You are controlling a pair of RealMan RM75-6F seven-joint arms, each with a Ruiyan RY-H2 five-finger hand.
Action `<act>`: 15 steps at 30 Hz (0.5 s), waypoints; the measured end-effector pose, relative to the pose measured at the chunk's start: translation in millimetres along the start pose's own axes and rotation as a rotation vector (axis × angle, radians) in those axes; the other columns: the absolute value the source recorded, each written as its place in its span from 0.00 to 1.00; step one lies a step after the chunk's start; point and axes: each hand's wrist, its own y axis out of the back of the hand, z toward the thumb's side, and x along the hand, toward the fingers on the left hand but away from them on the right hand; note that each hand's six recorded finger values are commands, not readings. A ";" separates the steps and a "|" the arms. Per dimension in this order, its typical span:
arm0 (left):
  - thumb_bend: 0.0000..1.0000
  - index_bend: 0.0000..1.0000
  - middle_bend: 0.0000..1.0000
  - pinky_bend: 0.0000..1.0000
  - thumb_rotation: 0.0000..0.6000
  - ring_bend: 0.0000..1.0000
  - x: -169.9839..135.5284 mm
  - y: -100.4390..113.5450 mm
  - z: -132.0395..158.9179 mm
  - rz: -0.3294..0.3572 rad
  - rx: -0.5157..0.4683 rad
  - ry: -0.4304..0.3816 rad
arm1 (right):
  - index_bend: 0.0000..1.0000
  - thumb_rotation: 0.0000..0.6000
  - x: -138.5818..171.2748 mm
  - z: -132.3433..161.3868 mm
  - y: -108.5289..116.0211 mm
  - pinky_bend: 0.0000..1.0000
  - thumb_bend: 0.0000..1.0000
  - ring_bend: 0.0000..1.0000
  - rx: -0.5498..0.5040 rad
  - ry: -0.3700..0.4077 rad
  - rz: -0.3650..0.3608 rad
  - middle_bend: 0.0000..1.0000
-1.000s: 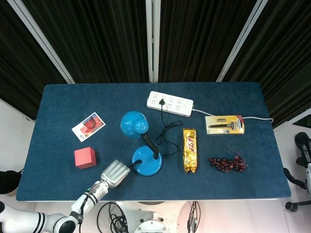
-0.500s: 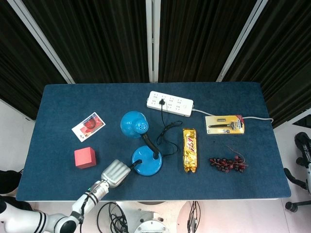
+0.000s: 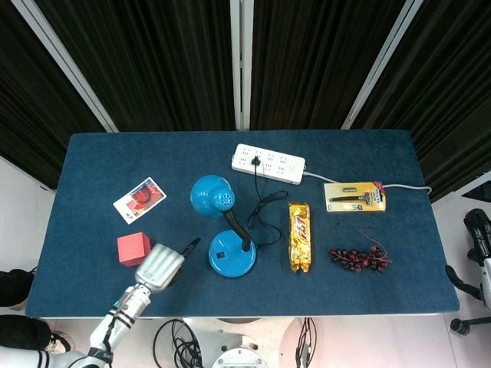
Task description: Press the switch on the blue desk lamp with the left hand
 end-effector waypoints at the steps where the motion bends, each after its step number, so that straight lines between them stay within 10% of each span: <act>1: 0.41 0.17 0.77 0.80 1.00 0.73 -4.3 5.4 -5.7 0.031 -0.003 0.016 | 0.00 1.00 0.2 0.8 -0.1 0.00 0.20 0.00 0.001 0.002 0.000 0.00; 7: 0.27 0.44 0.62 0.70 1.00 0.56 -40.5 53.8 -56.0 0.377 -0.025 0.140 | 0.00 1.00 1.1 6.7 -1.7 0.00 0.20 0.00 0.010 0.013 0.007 0.00; 11: 0.05 0.21 0.15 0.24 1.00 0.06 -81.1 75.2 -102.7 0.557 -0.081 0.269 | 0.00 1.00 1.3 9.6 -5.7 0.00 0.20 0.00 0.031 0.014 0.027 0.00; 15: 0.00 0.07 0.00 0.03 1.00 0.00 -107.0 87.0 -137.8 0.566 -0.068 0.355 | 0.00 1.00 2.6 11.2 -14.4 0.00 0.20 0.00 0.063 0.017 0.086 0.00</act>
